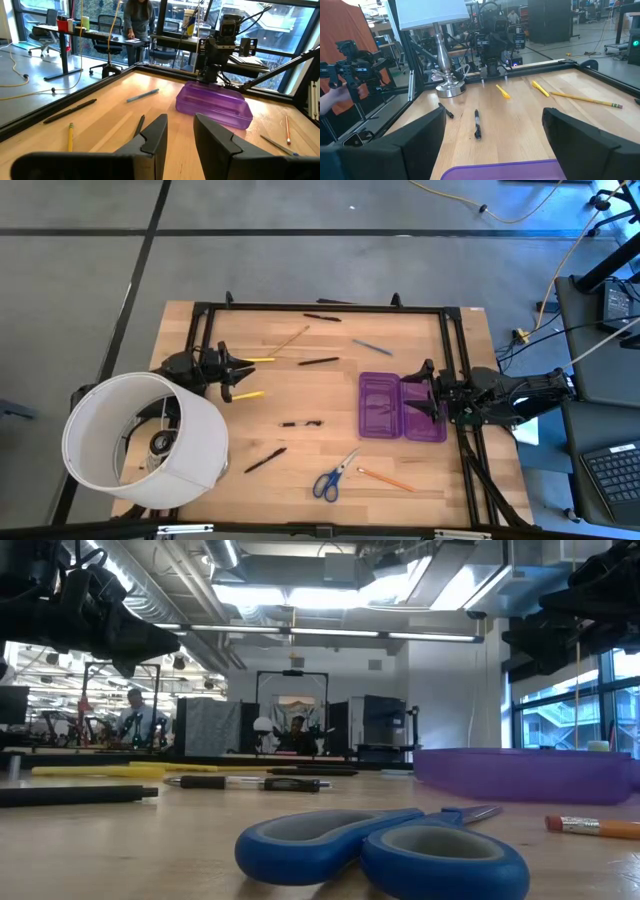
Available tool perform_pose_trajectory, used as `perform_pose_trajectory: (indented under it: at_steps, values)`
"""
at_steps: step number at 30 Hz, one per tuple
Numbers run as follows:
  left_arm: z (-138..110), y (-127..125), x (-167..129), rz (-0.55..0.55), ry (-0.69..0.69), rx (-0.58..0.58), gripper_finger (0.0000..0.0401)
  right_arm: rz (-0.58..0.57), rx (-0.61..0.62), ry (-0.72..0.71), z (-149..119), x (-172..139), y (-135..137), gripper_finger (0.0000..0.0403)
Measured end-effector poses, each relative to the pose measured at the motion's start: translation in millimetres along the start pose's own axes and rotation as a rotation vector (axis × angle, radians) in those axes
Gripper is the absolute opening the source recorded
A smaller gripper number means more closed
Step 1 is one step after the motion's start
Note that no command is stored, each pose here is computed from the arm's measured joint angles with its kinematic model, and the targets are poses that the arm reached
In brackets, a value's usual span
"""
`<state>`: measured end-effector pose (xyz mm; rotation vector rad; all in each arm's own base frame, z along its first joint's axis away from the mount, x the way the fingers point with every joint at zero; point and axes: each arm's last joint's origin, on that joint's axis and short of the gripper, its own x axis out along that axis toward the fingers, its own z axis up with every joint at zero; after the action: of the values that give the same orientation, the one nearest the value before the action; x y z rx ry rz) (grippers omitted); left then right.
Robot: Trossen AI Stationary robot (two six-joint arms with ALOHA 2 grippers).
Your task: Pick & place school supplies into a supply box
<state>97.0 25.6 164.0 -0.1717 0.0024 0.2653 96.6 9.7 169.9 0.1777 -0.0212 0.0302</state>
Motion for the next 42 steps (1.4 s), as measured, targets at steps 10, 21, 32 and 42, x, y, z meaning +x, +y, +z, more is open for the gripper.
perform_pose_trajectory:
  at_steps: [10, 21, 32, 42]
  values:
    - [0.0, 0.0, 0.0, 0.000, 0.000, 0.000, 0.0088, 0.000, 0.003, 0.000, 0.0, 0.0, 0.0, 0.0334]
    - [0.1, 0.0, 0.0, 0.000, -0.001, 0.000, 0.0088, 0.000, 0.029, 0.000, 0.1, 0.0, 0.0, 0.0334]
    - [3.2, -0.2, 0.0, 0.004, -0.034, 0.028, 0.0089, 0.017, 0.103, 0.004, -0.1, 0.0, 0.5, 0.0334]
    - [4.3, 3.2, -0.3, 0.123, -0.058, 0.029, 0.0146, 0.022, 0.182, 0.006, -0.1, 0.0, 0.7, 0.0334]
